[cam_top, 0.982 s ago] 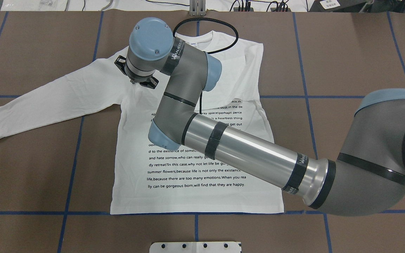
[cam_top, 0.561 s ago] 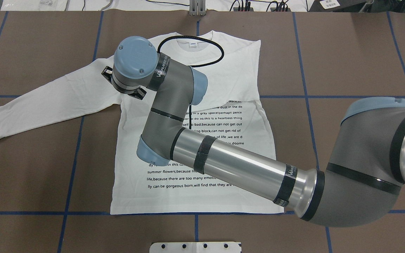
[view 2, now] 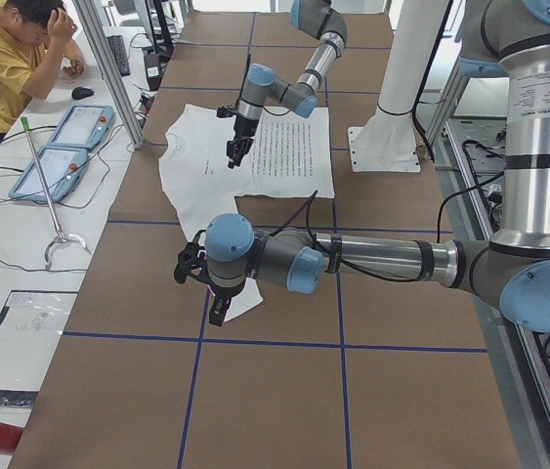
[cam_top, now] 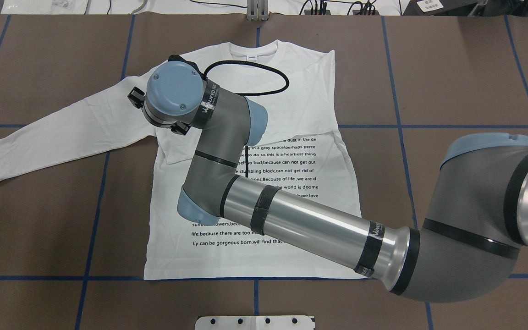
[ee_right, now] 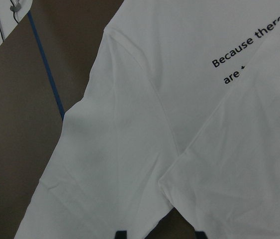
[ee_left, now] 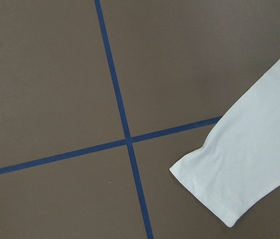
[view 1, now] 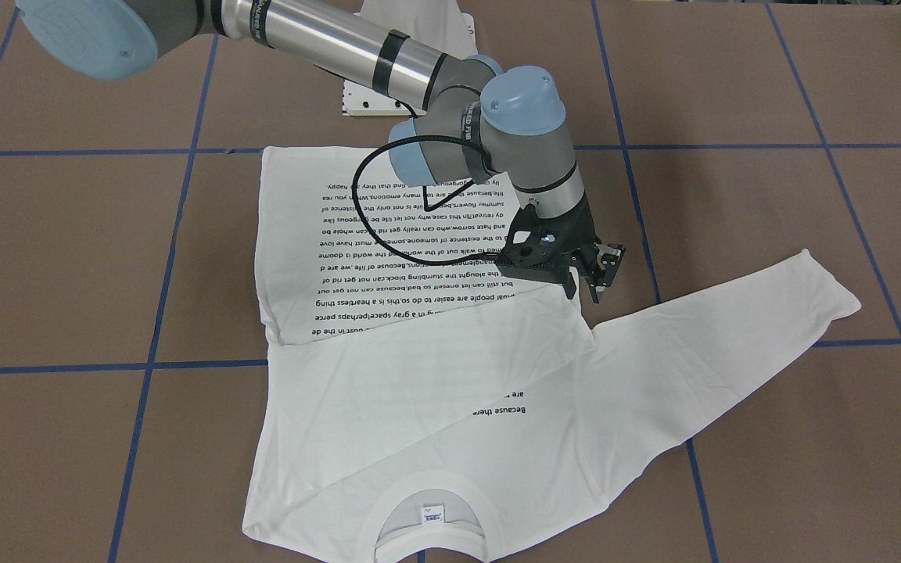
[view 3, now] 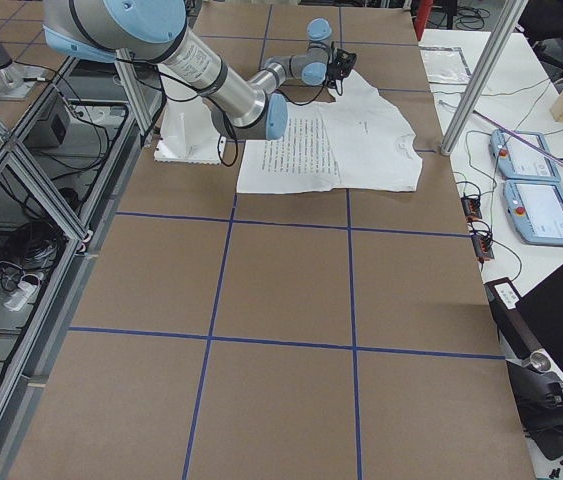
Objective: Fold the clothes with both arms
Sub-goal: 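Carry the grasped sleeve across the shirt toward the left gripper, then lay the sleeve near the collar, open the right gripper and withdraw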
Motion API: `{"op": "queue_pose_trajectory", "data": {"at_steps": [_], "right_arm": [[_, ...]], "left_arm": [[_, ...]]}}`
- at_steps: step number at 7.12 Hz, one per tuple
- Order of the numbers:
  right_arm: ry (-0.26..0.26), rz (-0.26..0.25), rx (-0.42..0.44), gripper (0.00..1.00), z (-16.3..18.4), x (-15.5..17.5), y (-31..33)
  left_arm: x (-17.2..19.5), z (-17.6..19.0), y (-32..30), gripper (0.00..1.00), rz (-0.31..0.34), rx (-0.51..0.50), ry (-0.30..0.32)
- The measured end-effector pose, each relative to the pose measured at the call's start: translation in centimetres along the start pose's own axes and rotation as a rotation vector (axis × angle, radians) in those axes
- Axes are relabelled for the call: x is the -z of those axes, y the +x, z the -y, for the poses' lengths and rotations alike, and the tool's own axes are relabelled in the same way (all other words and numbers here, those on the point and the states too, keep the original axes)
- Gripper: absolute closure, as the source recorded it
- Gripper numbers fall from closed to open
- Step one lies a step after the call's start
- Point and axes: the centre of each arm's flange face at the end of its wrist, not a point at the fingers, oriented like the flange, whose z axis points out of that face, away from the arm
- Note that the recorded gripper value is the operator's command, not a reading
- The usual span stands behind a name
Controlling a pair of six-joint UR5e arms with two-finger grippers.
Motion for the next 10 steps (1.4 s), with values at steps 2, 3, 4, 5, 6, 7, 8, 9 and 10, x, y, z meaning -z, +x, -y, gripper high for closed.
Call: {"op": "queue_pose_trajectory", "data": {"at_steps": [2, 3, 4, 5, 6, 7, 8, 9, 10], "right_arm": [[0.011, 0.02, -0.033, 0.02, 0.1, 0.8, -1.1], [0.021, 0.033, -0.061, 0.02, 1.5, 1.6, -1.2], [0.022, 0.045, -0.079, 0.01, 3.8, 2.8, 0.0], [0.012, 0.043, -0.092, 0.01, 6.5, 4.4, 2.2], [0.004, 0.025, -0.105, 0.01, 8.8, 5.9, 3.8], [0.006, 0.002, -0.116, 0.01, 10.3, 6.8, 4.9], [0.012, -0.015, -0.122, 0.01, 11.4, 7.0, 6.1], [0.015, -0.024, -0.124, 0.01, 11.9, 7.0, 7.1], [0.017, -0.029, -0.125, 0.01, 12.1, 6.9, 7.5]], "left_arm": [[-1.8, -0.1, -0.5, 0.01, -0.037, -0.01, -0.011], [-4.1, 0.2, -2.0, 0.04, -0.053, 0.02, -0.032], [-7.0, 1.1, -2.8, 0.08, -0.064, 0.063, -0.063], [-10.5, 1.8, -1.9, 0.08, -0.074, 0.089, -0.101], [-13.7, 2.2, -0.9, 0.1, -0.08, 0.111, -0.13], [-16.2, 2.2, -0.6, 0.13, -0.086, 0.115, -0.145], [-18.1, 2.7, -0.2, 0.14, -0.092, 0.114, -0.157], [-19.5, 3.1, 0.6, 0.17, -0.097, 0.114, -0.171], [-20.5, 3.2, 1.3, 0.19, -0.1, 0.111, -0.185]]}}
